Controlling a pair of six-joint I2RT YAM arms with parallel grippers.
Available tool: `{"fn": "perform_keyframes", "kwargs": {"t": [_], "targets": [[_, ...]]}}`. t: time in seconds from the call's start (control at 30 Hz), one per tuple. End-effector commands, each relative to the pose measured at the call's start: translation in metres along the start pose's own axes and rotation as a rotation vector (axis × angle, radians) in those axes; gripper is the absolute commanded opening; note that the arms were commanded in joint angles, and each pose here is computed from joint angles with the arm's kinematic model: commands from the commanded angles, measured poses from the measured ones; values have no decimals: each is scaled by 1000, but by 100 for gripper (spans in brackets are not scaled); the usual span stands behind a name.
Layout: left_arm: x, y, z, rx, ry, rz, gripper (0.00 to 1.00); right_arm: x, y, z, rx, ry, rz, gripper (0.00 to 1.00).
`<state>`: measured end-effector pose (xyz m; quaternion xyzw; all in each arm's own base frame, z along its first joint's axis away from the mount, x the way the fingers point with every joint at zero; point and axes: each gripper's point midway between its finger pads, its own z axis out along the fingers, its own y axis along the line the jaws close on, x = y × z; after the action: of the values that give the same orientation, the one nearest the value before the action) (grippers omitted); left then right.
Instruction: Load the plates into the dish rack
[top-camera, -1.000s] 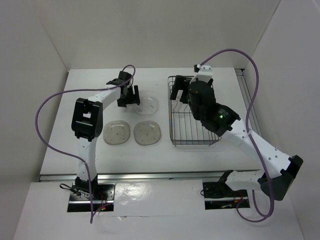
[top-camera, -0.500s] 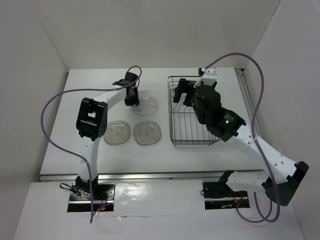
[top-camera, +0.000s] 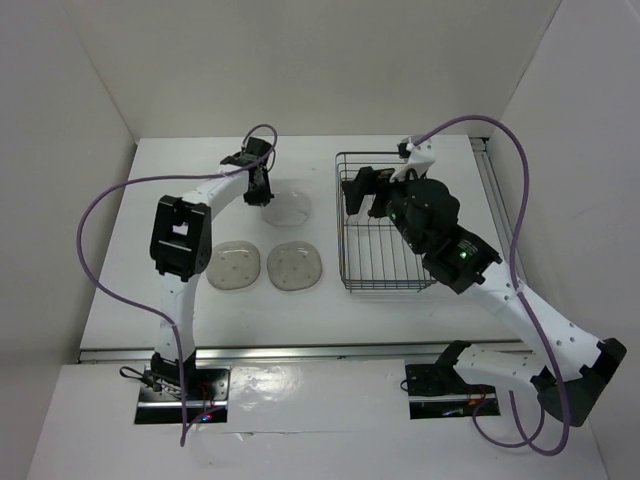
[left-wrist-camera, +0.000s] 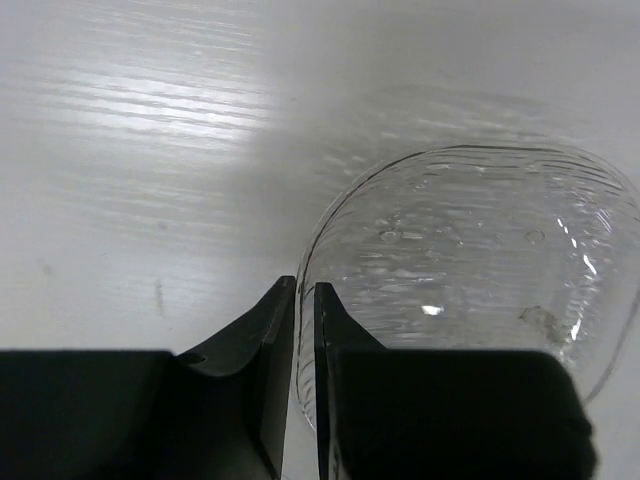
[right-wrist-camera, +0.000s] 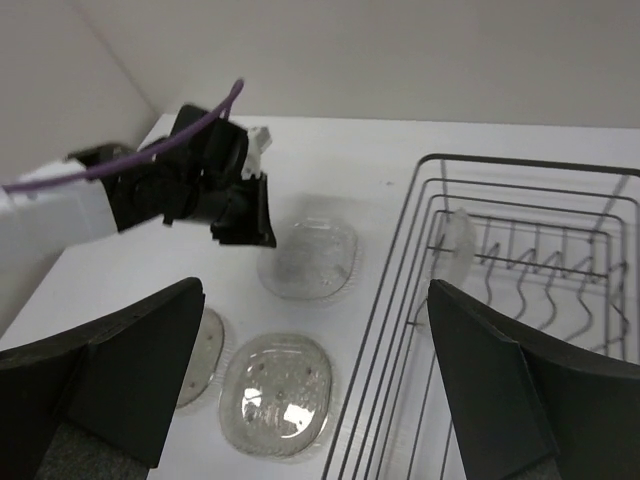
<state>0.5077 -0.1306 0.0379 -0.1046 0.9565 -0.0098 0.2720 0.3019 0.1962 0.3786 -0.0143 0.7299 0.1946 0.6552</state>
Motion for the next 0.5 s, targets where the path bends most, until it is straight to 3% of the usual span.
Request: {"fn": "perform_keyframes", "kwargs": {"t": [0.0, 0.17, 0.3, 0.47], "targets": [[-55, 21, -71, 5, -138, -2, 0, 7, 28, 13, -233, -4, -39, 100], [-90, -6, -160, 241, -327, 60, 0, 21, 43, 33, -505, 27, -21, 100], [-96, -13, -202, 307, -398, 88, 0, 28, 22, 58, -546, 42, 50, 100], [-96, -24, -242, 405, -472, 115, 0, 25, 22, 65, -779, 18, 73, 100]]}}
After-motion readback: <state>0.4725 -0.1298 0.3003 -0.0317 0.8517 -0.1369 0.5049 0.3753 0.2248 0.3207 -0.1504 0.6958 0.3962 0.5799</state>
